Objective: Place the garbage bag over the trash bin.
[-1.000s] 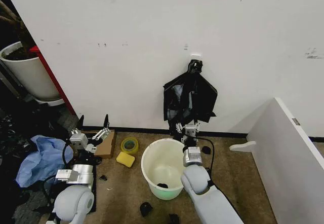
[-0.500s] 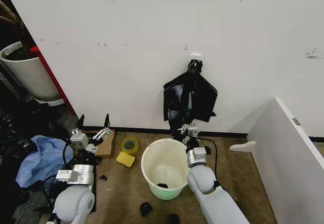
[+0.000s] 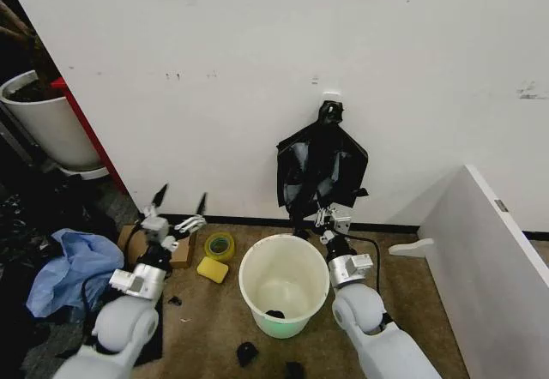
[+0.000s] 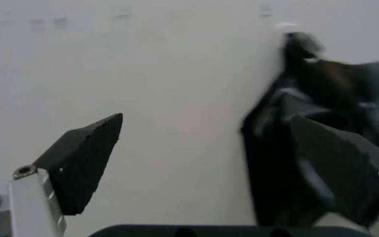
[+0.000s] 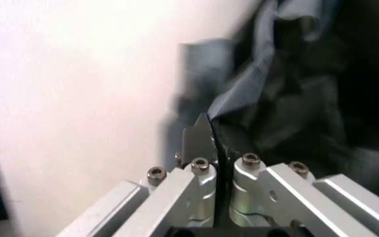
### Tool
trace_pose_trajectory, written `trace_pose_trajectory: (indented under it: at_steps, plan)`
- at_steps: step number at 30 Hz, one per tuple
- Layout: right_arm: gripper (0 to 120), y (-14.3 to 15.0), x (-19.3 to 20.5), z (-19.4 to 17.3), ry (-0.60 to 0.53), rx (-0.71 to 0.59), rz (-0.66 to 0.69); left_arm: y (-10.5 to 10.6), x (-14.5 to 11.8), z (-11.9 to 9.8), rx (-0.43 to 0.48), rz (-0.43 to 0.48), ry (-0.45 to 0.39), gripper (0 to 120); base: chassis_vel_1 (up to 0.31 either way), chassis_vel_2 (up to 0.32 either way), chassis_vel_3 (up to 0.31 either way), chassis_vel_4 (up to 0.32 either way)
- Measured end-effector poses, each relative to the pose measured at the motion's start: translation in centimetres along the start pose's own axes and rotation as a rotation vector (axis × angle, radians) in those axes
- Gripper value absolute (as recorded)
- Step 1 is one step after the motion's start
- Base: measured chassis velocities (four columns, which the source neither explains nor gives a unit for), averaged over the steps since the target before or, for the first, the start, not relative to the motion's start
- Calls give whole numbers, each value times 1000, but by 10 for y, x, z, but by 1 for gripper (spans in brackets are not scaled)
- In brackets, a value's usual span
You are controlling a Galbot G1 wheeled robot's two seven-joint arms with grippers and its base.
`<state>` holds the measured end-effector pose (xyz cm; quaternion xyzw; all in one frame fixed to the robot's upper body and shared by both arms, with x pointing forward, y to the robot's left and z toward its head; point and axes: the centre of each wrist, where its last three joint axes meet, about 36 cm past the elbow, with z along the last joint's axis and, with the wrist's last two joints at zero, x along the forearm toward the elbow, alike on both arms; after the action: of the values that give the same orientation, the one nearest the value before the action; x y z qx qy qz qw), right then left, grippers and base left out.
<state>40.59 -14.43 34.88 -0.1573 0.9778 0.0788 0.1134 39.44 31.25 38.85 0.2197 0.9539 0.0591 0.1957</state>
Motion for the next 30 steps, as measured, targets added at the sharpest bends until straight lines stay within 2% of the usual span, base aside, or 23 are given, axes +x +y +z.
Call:
trace_pose_trajectory:
  at_steps: [2, 4, 7, 11, 13, 18, 23, 30]
  plan:
    - [0, 2, 0, 1, -7, -10, -24, 3, -24, 10, -4, 105, -3, 100, 0, 0, 0, 0]
    - [0, 2, 0, 1, -9, -12, -26, 3, -30, 12, -6, 124, -4, 100, 0, 0, 0, 0]
    - [0, 1, 0, 2, -19, -23, -26, -5, -69, 35, -18, 250, 12, 100, 0, 0, 0, 0]
    - [0, -4, 1, 2, -28, -25, -17, -14, -107, 60, -58, 354, 32, 100, 0, 0, 0, 0]
    - [0, -4, 2, 2, -30, -24, -15, -13, -114, 64, -74, 375, 35, 100, 0, 0, 0, 0]
    - [0, -7, 3, 2, -33, -23, -8, -2, -145, 75, -185, 456, 43, 100, 0, 0, 0, 0]
    - [0, -5, 2, 2, -37, -26, -7, 3, -160, 81, -256, 486, 50, 100, 0, 0, 0, 0]
    - [0, -1, 0, -1, -50, -36, -10, -7, -172, 91, -272, 502, 39, 84, 0, 0, 0, 0]
